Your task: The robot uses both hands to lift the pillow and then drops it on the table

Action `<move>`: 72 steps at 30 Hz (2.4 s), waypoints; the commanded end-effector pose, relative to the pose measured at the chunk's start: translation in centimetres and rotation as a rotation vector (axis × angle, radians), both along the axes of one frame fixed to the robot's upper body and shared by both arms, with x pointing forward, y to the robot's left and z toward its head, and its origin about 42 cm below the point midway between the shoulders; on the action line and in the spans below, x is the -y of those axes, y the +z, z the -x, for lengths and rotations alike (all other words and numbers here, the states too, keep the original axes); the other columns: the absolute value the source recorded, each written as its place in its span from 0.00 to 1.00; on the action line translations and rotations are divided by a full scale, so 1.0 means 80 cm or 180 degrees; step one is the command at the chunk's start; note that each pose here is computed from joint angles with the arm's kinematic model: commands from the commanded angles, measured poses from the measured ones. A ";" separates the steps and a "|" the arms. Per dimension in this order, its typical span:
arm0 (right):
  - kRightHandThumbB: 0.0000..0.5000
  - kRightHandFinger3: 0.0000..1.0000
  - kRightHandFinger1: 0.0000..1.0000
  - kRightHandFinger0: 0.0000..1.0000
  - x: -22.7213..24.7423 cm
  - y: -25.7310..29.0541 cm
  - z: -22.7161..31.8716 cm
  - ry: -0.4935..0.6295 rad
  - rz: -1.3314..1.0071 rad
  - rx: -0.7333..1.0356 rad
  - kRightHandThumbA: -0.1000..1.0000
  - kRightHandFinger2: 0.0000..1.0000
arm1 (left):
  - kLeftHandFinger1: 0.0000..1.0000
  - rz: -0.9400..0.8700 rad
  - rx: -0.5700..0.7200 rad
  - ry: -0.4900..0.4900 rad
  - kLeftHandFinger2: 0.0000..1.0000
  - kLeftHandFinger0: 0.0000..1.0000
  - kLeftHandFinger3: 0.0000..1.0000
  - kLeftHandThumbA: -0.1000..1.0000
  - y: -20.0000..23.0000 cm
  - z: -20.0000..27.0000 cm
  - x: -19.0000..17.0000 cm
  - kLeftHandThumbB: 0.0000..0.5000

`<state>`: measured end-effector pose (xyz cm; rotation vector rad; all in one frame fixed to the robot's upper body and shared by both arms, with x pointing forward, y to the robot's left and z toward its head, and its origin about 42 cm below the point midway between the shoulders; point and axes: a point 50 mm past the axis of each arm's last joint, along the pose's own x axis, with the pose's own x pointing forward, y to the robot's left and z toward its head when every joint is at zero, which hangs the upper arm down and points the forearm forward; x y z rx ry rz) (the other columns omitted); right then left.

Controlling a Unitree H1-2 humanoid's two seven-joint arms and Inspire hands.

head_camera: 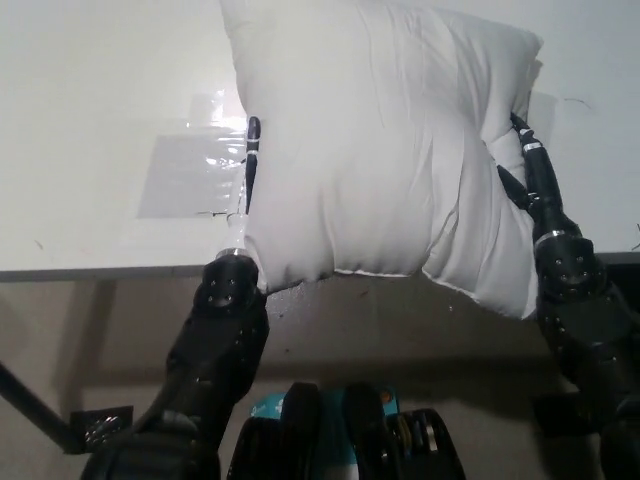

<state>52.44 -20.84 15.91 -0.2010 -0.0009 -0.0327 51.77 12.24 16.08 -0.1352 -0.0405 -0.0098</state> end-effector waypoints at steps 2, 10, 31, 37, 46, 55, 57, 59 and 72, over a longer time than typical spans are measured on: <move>0.67 1.00 1.00 1.00 -0.094 0.003 0.002 0.0464 -0.0492 -0.0170 1.00 1.00 | 1.00 0.0192 0.0024 -0.0314 1.00 1.00 1.00 1.00 0.035 -0.003 0.084 0.11; 0.75 1.00 1.00 1.00 -0.095 0.015 -0.001 0.0429 -0.0752 -0.0142 1.00 1.00 | 1.00 0.0053 -0.0056 -0.0283 1.00 1.00 1.00 1.00 0.012 0.008 0.087 0.14; 0.85 1.00 1.00 1.00 -0.122 0.247 0.015 0.0837 -0.0834 0.1550 1.00 1.00 | 1.00 0.0524 0.1661 -0.0428 1.00 1.00 1.00 1.00 0.220 0.021 0.125 0.33; 0.89 1.00 1.00 1.00 -0.115 0.326 0.050 0.0958 -0.0727 0.2151 1.00 1.00 | 1.00 0.0445 0.2246 -0.0471 1.00 1.00 1.00 1.00 0.326 0.040 0.123 0.47; 0.88 1.00 1.00 1.00 -0.110 0.459 0.111 0.1045 -0.0293 0.3126 1.00 1.00 | 1.00 0.0286 0.2890 -0.0603 1.00 1.00 1.00 1.00 0.442 0.073 0.121 0.45; 0.86 1.00 1.00 1.00 -0.108 0.494 0.141 0.0974 -0.0122 0.3395 1.00 1.00 | 1.00 0.0267 0.3096 -0.0572 1.00 1.00 1.00 1.00 0.475 0.086 0.114 0.48; 0.86 1.00 1.00 1.00 -0.107 0.493 0.141 0.0966 -0.0109 0.3391 1.00 1.00 | 1.00 0.0261 0.3091 -0.0570 1.00 1.00 1.00 1.00 0.475 0.086 0.114 0.48; 0.85 1.00 1.00 1.00 -0.106 0.476 0.127 0.0943 -0.0019 0.3257 1.00 1.00 | 1.00 0.0203 0.2983 -0.0505 1.00 1.00 1.00 1.00 0.457 0.075 0.105 0.46; 0.81 1.00 1.00 1.00 -0.088 0.280 0.010 0.0823 0.0164 0.1584 1.00 1.00 | 1.00 -0.0305 0.1906 -0.0072 1.00 1.00 1.00 1.00 0.268 0.000 0.031 0.31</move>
